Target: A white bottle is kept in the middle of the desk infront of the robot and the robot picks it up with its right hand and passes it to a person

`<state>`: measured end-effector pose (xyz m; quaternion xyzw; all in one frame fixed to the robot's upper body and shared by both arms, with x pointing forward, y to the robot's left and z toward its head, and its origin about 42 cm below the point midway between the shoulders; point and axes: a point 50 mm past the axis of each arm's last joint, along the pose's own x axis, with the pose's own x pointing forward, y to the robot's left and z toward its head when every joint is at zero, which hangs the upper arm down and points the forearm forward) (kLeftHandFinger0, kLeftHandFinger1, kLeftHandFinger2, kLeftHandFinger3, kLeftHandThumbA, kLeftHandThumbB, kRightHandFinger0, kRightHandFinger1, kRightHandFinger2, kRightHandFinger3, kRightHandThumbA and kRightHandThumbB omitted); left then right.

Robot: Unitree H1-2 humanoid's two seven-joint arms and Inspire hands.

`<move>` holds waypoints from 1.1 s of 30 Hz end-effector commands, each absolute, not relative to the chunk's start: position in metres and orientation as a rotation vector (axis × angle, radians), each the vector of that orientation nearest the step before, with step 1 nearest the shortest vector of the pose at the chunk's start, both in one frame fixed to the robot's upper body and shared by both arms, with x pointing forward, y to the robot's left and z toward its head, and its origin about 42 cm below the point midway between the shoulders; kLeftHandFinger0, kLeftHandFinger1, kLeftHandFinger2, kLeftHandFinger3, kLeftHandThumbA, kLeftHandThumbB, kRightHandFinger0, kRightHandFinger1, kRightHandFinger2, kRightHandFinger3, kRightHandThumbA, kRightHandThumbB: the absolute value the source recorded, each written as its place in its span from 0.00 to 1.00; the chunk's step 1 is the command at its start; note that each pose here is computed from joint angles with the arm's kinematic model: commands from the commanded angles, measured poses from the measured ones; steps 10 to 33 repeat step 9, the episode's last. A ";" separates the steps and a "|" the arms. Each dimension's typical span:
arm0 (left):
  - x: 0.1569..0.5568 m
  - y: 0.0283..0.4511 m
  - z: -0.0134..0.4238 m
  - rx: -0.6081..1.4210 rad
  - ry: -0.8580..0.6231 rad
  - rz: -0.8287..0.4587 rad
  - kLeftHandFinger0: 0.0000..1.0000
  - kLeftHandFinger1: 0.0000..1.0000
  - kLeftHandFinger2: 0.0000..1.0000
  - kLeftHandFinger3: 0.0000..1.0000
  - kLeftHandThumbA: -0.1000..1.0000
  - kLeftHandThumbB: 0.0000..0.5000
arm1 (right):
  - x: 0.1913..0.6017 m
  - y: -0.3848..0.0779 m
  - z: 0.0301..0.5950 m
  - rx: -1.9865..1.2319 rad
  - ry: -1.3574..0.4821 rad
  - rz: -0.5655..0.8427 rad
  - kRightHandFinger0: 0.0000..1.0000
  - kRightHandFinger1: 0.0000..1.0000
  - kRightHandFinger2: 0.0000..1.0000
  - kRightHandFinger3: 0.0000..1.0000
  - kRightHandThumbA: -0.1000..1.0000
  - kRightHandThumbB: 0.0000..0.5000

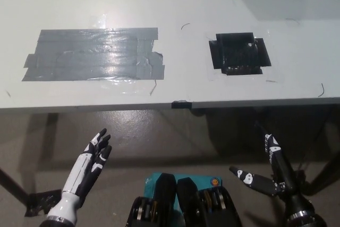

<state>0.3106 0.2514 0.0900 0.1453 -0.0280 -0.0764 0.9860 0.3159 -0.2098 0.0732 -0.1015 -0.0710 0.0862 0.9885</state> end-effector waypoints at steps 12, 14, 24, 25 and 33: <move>0.317 0.257 0.101 0.300 -0.108 -0.135 1.00 1.00 1.00 1.00 0.94 0.43 | 0.328 -0.209 0.091 -0.158 -0.216 0.200 1.00 1.00 1.00 1.00 0.91 0.59; 0.317 0.257 0.101 0.300 -0.108 -0.135 1.00 1.00 1.00 1.00 0.94 0.43 | 0.328 -0.209 0.091 -0.158 -0.216 0.200 1.00 1.00 1.00 1.00 0.91 0.59; 0.317 0.257 0.101 0.300 -0.108 -0.135 1.00 1.00 1.00 1.00 0.94 0.43 | 0.328 -0.209 0.091 -0.158 -0.216 0.200 1.00 1.00 1.00 1.00 0.91 0.59; 0.317 0.257 0.101 0.300 -0.108 -0.135 1.00 1.00 1.00 1.00 0.94 0.43 | 0.328 -0.209 0.091 -0.158 -0.216 0.200 1.00 1.00 1.00 1.00 0.91 0.59; 0.317 0.257 0.101 0.300 -0.108 -0.135 1.00 1.00 1.00 1.00 0.94 0.43 | 0.328 -0.209 0.091 -0.158 -0.216 0.200 1.00 1.00 1.00 1.00 0.91 0.59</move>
